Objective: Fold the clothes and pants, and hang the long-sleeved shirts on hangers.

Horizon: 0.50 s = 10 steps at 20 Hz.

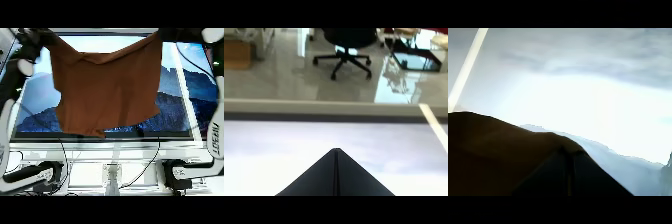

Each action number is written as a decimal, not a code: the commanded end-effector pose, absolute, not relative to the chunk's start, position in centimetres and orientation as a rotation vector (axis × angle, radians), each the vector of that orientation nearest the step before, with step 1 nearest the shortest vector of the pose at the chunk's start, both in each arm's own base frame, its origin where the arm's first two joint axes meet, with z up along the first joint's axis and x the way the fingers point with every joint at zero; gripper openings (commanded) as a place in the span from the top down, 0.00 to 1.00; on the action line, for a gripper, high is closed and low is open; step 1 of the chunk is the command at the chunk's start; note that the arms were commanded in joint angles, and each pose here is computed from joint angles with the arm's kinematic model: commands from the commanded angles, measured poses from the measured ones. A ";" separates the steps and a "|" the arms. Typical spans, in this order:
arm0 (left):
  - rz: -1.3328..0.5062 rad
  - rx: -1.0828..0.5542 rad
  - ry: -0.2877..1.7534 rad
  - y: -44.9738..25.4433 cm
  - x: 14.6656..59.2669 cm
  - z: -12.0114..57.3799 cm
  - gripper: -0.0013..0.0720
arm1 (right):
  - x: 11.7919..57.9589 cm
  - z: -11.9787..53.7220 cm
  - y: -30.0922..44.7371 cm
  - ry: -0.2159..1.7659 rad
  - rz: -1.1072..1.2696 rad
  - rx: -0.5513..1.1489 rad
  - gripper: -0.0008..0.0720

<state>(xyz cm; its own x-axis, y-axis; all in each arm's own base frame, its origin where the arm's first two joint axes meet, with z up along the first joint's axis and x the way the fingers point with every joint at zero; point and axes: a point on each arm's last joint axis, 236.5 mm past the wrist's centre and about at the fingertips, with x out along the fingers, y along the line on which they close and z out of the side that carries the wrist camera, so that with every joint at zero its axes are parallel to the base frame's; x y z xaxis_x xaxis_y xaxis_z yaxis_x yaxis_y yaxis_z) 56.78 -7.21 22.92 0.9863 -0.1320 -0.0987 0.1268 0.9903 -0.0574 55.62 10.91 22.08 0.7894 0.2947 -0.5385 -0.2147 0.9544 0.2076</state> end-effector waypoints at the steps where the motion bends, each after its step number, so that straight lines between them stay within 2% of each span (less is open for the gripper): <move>1: -0.158 -0.040 0.161 -9.9 59.4 16.7 0.97 | 60.0 16.4 10.7 0.614 0.240 0.152 0.97; 6: -0.156 -0.036 0.204 -10.0 60.0 14.1 0.97 | 62.3 13.0 10.5 0.615 0.220 0.155 0.97; 10: -0.164 -0.032 0.273 -10.0 59.7 12.5 0.97 | 62.8 11.6 9.3 0.623 0.185 0.083 0.97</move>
